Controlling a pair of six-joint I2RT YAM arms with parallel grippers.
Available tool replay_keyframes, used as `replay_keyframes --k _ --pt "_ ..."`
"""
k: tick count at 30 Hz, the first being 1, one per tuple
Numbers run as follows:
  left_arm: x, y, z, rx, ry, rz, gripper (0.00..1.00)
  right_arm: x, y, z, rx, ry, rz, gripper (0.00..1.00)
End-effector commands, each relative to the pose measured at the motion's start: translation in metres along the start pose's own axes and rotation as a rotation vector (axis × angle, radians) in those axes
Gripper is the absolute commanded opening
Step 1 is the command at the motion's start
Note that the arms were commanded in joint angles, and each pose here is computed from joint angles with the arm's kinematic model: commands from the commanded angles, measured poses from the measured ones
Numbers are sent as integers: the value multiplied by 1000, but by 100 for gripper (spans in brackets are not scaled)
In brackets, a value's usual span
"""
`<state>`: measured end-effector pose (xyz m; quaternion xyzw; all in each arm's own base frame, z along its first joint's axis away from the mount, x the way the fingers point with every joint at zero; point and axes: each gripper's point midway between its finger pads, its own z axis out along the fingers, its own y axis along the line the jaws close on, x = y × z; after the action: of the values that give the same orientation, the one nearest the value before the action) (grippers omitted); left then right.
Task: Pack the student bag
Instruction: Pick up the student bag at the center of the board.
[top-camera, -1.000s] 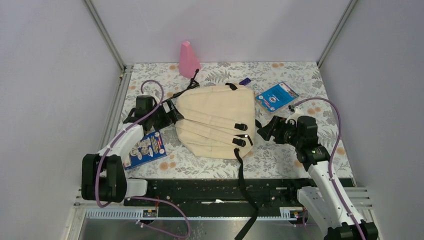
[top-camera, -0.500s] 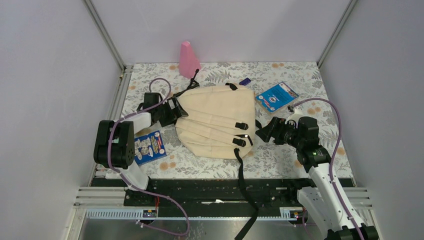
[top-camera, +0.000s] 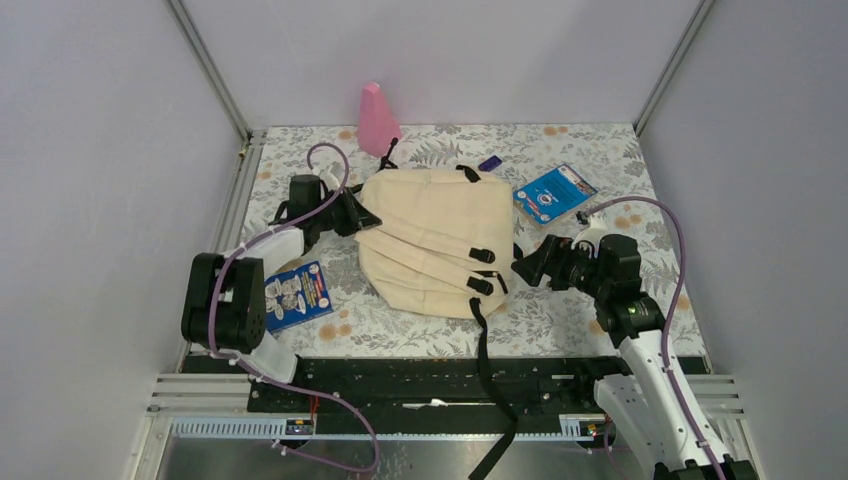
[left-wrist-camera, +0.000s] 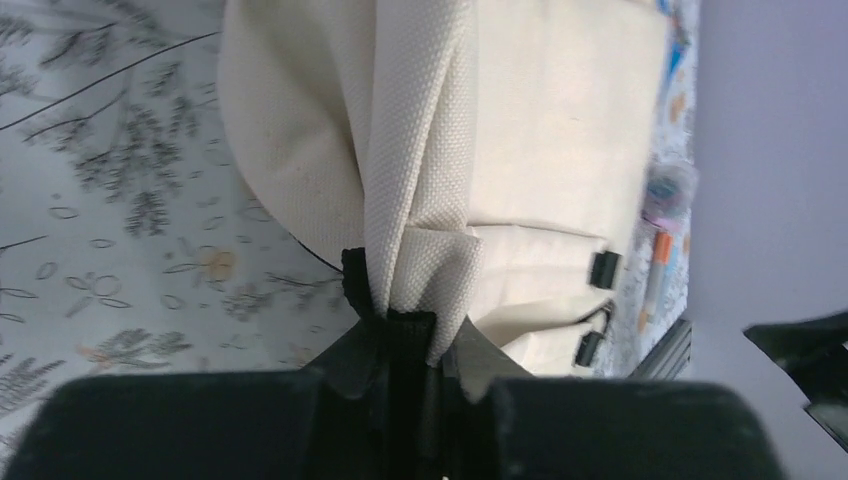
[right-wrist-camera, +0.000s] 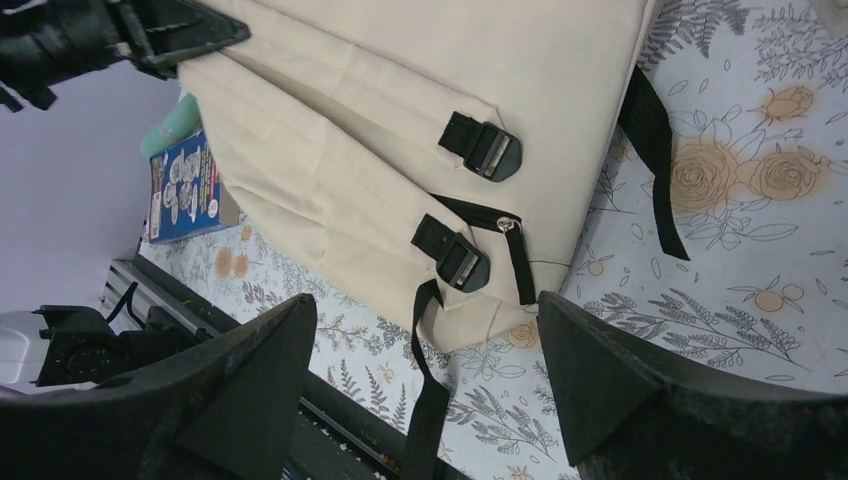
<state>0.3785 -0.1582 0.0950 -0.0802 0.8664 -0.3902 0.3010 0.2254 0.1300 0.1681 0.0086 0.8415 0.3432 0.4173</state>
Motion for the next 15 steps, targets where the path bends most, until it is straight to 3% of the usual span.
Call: replay_keyframes --k 1,9,15 --pt "-36 -88 -45 190 -159 186 0 -20 14 -9 -31 -53 -78 88" --pt "-82 -187 -120 337 -354 141 0 -46 41 -8 -30 -119 -209 88" --pt "-91 -217 -139 433 -385 101 0 -62 91 9 -75 -180 -355 88"
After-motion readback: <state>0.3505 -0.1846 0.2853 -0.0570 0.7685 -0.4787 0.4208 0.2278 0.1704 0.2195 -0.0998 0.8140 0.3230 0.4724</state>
